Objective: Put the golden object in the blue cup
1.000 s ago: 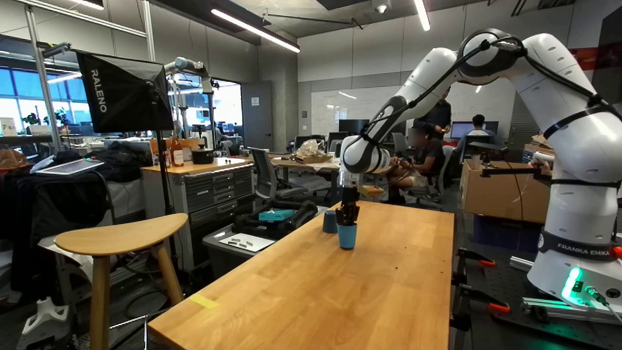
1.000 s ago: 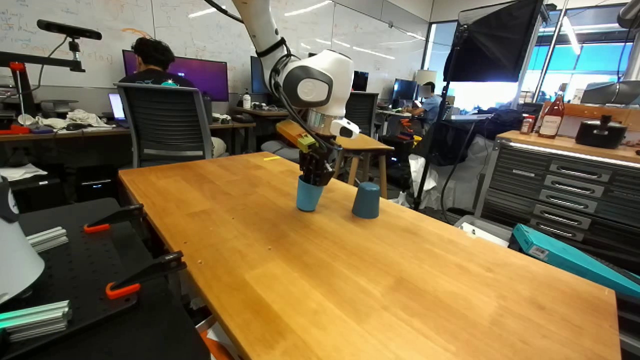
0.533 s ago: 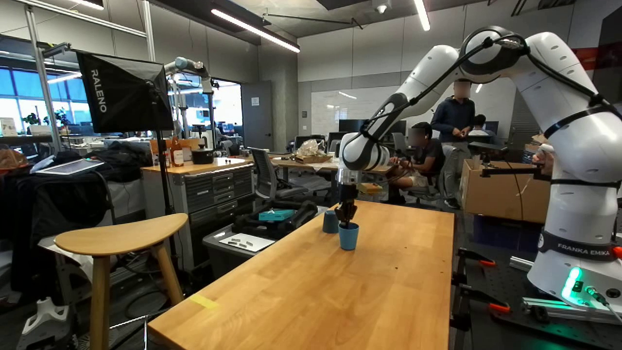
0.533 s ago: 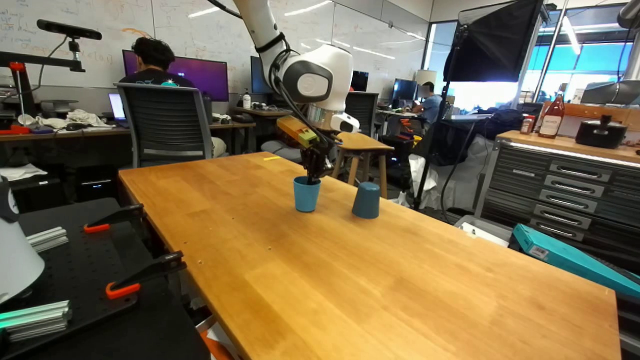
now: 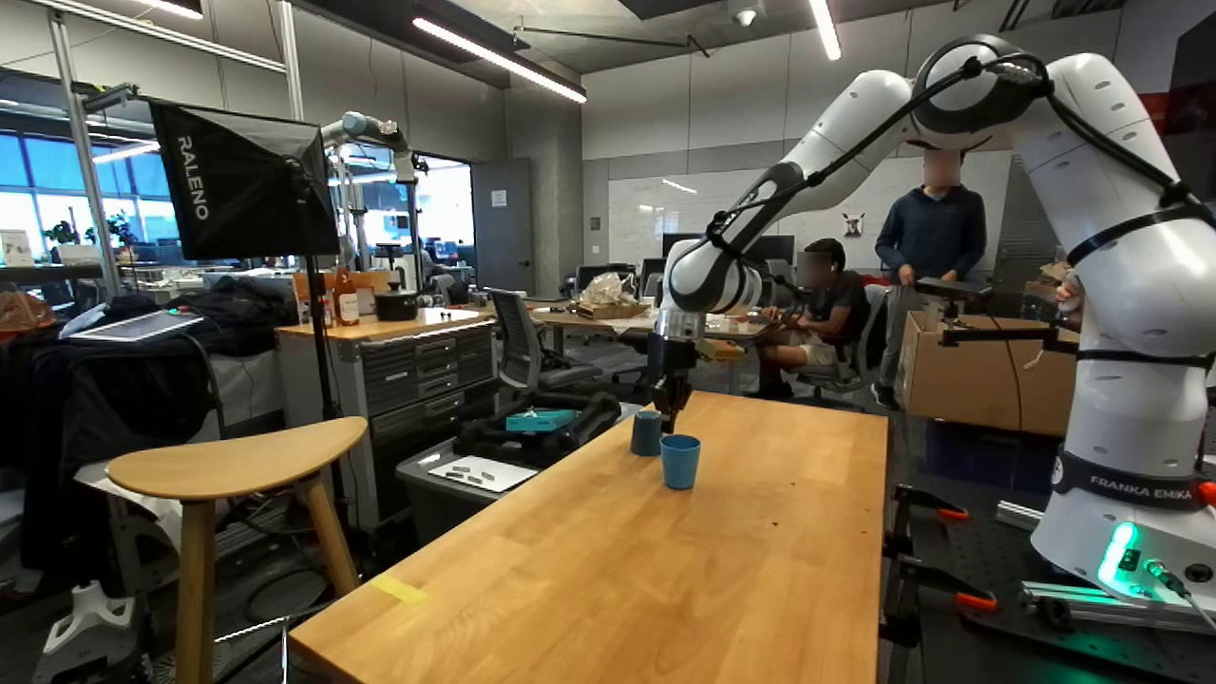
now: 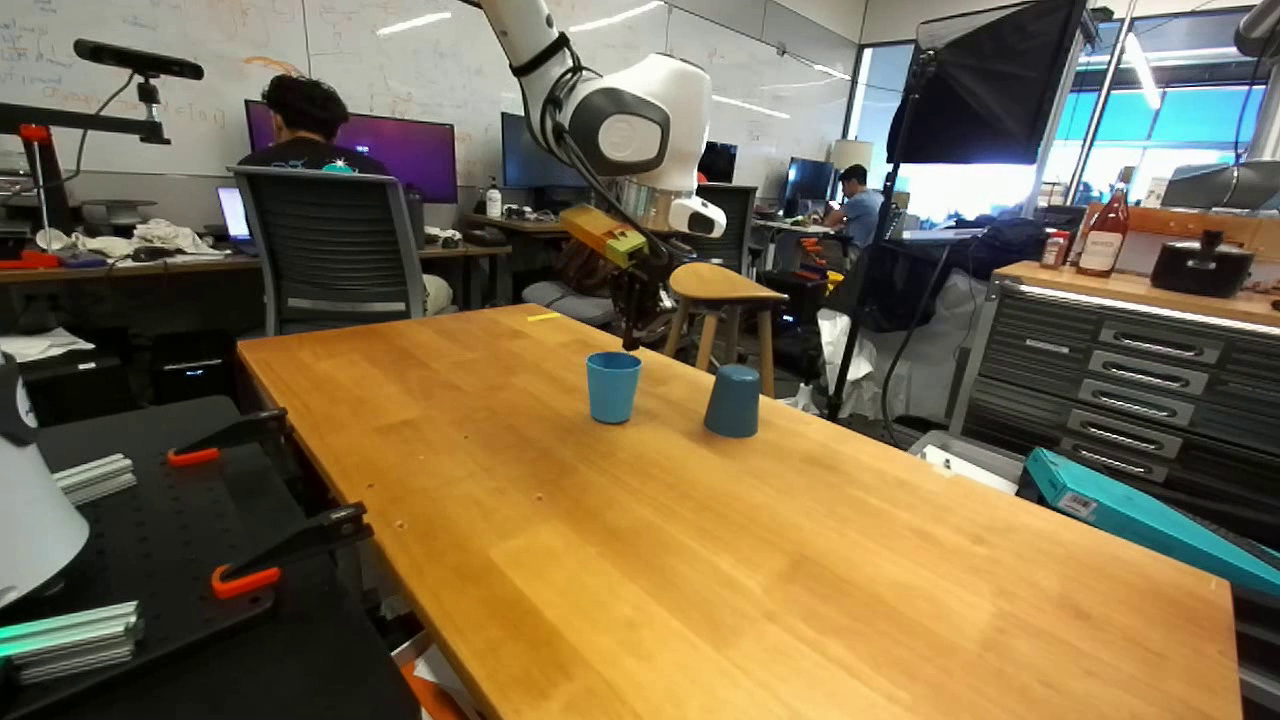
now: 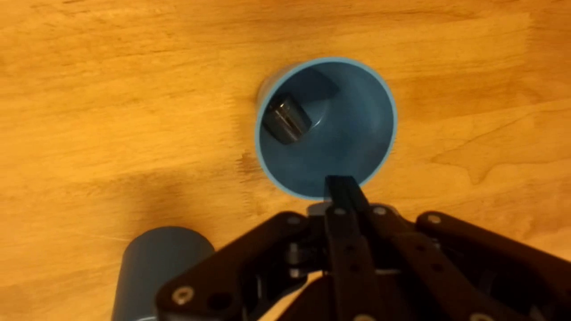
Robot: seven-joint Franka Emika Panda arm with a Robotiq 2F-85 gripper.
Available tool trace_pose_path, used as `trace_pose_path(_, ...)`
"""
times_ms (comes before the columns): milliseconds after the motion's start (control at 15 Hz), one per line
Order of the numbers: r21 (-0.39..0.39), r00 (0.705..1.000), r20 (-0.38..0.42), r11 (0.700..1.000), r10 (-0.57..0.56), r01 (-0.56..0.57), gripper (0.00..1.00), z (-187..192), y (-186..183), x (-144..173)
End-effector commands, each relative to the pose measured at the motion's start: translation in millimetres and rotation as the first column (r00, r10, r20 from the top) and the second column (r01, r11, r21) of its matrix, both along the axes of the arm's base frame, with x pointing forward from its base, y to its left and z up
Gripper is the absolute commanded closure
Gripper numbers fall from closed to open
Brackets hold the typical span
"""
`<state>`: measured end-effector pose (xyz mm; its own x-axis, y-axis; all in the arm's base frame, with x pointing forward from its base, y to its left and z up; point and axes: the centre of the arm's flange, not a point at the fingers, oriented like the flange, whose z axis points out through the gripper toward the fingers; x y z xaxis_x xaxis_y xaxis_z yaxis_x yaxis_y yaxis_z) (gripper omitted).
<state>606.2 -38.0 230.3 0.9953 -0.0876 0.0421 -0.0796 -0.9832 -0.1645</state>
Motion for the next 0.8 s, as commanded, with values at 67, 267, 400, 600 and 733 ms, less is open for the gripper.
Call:
trace_pose_path(67,0.018,1.0,0.001,1.0,0.02,-0.02,0.96,37,-21,-1)
trace_pose_path(267,0.035,0.996,-0.072,0.998,0.045,-0.043,0.69,56,-47,-13)
trace_pose_path(400,0.075,0.987,-0.142,0.995,0.073,-0.063,0.62,70,-64,-26)
trace_pose_path(600,0.081,0.98,-0.188,0.995,0.07,-0.055,0.64,57,-64,-34)
trace_pose_path(733,0.106,0.97,-0.227,0.993,0.082,-0.059,0.48,69,-76,-44)
